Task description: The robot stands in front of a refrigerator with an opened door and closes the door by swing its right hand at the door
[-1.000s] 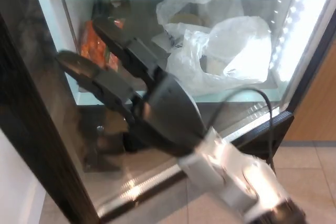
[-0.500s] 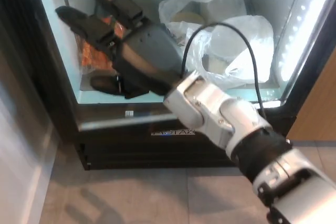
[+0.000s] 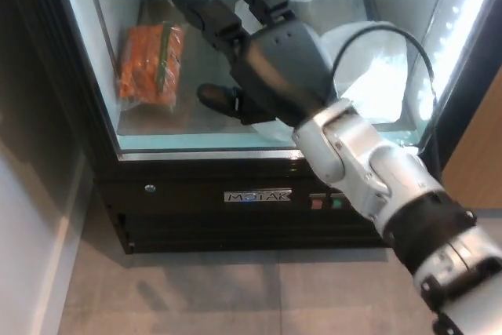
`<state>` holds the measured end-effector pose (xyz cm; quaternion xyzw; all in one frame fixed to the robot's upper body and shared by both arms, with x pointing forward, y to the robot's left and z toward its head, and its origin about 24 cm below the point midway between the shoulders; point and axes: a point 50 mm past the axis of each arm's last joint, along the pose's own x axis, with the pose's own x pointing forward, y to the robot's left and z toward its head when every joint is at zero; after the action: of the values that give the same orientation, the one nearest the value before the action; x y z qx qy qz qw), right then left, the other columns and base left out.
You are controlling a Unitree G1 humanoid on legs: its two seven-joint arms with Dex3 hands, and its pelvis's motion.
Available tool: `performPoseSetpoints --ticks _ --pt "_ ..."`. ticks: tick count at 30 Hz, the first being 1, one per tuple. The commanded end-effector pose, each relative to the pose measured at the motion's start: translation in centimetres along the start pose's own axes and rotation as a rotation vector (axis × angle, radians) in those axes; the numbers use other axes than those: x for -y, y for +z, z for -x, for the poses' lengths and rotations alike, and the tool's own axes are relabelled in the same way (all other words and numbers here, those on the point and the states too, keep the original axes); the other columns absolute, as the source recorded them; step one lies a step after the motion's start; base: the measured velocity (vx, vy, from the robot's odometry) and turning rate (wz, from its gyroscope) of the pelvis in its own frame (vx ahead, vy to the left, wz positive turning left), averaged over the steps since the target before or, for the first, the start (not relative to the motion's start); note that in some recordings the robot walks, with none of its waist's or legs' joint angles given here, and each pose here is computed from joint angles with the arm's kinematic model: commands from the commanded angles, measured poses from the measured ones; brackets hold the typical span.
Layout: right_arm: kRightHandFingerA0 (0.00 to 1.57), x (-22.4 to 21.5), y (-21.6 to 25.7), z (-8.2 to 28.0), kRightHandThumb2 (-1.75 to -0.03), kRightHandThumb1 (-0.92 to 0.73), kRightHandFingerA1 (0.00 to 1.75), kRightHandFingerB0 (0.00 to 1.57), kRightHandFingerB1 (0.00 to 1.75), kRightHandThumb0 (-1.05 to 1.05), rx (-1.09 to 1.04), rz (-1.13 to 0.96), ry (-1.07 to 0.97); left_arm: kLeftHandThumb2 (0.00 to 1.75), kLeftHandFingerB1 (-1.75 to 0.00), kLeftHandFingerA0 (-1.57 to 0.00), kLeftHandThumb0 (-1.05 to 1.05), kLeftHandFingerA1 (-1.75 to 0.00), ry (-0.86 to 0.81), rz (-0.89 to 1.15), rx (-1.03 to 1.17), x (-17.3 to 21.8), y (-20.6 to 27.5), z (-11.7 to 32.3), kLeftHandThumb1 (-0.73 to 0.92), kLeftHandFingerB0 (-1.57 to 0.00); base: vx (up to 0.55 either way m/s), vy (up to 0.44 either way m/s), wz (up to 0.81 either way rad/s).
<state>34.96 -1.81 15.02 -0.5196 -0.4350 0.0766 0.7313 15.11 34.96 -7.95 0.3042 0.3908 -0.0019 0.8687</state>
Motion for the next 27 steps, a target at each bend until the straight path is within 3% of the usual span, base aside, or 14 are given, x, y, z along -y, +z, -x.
performPoseSetpoints --ticks 1,3,10,11,12,16,17,20,21,23,24,25,27 --pt "0.04 5.1 2.0 7.2 -1.06 -0.78 0.16 0.10 0.22 -0.82 0.136 -0.103 -0.244 0.91 -0.41 -0.25 -0.60 -0.45 -0.010 -0.027 0.005 -0.6 -0.2 0.2 0.79 -0.18 0.00 0.000 0.00" --pt "0.04 5.6 2.3 9.0 -1.07 -0.76 0.26 0.10 0.28 -0.76 0.136 -0.111 -0.253 0.91 -0.41 -0.25 -0.61 -0.45 -0.008 -0.027 0.005 -0.5 -0.2 0.2 0.79 -0.18 0.00 0.000 0.00" --pt "0.02 5.3 1.5 14.5 -1.06 -0.70 0.33 0.09 0.35 -0.72 0.037 -0.142 -0.227 0.91 -0.41 -0.25 -0.61 -0.45 -0.006 -0.022 -0.008 -0.4 -0.3 0.2 0.79 -0.17 0.00 0.000 0.00" --pt "0.03 4.5 0.6 16.6 -1.05 -0.71 0.30 0.12 0.35 -0.75 -0.047 -0.160 -0.203 0.91 -0.41 -0.24 -0.60 -0.45 -0.009 -0.024 -0.010 -0.4 -0.4 0.2 0.80 -0.17 0.00 0.000 0.00" --pt "0.01 4.1 0.2 17.8 -1.05 -0.73 0.30 0.13 0.36 -0.77 -0.095 -0.164 -0.188 0.69 -0.31 -0.31 -0.54 -0.37 -0.011 -0.024 -0.011 -0.3 -0.4 0.2 0.92 -0.19 0.00 0.000 0.00" --pt "0.00 3.5 -0.3 19.2 -1.06 -0.73 0.26 0.12 0.33 -0.77 -0.159 -0.164 -0.151 0.69 -0.31 -0.30 -0.55 -0.37 -0.012 -0.031 -0.012 -0.4 -0.4 0.2 0.92 -0.19 0.00 0.000 0.00" --pt "0.00 2.8 -0.8 20.7 -1.04 -0.73 0.34 0.11 0.36 -0.78 -0.218 -0.168 -0.129 0.68 -0.32 -0.31 -0.55 -0.37 -0.009 -0.020 -0.012 -0.3 -0.4 0.2 0.92 -0.20 0.00 0.000 0.00" --pt "0.00 1.7 -1.3 22.7 -1.05 -0.75 0.37 0.14 0.38 -0.82 -0.298 -0.176 -0.094 0.69 -0.31 -0.30 -0.55 -0.38 -0.012 -0.006 -0.013 -0.2 -0.4 0.2 0.92 -0.19 0.00 0.000 0.00" --pt "0.00 0.7 -1.6 24.3 -1.11 -0.55 0.49 0.00 0.47 -0.35 -0.362 -0.181 -0.057 0.69 -0.31 -0.30 -0.54 -0.37 -0.015 0.000 -0.014 -0.2 -0.4 0.2 0.92 -0.19 0.00 0.000 0.00" --pt "0.00 -0.2 -1.8 25.8 -1.11 -0.55 0.49 0.00 0.47 -0.35 -0.420 -0.184 -0.021 0.69 -0.31 -0.30 -0.54 -0.37 -0.016 0.002 -0.016 -0.2 -0.5 0.2 0.92 -0.19 0.00 0.000 0.00" --pt "0.13 -0.7 -2.1 26.6 -0.69 -0.92 0.28 0.15 0.27 -0.73 -0.464 -0.183 0.011 0.70 -0.31 -0.29 -0.54 -0.37 -0.018 -0.004 -0.018 -0.2 -0.5 0.2 0.92 -0.18 0.00 0.000 0.00" --pt "0.00 -1.6 -2.5 28.2 -1.11 -0.55 0.48 0.00 0.47 -0.35 -0.542 -0.183 0.067 0.69 -0.31 -0.30 -0.54 -0.37 -0.018 -0.014 -0.022 -0.2 -0.6 0.2 0.92 -0.19 0.00 0.000 0.00" --pt "0.00 -2.2 -2.9 29.2 -1.11 -0.55 0.48 0.00 0.47 -0.35 -0.587 -0.186 0.093 0.69 -0.31 -0.30 -0.54 -0.37 -0.016 -0.018 -0.024 -0.2 -0.6 0.2 0.92 -0.19 0.00 0.000 0.00"
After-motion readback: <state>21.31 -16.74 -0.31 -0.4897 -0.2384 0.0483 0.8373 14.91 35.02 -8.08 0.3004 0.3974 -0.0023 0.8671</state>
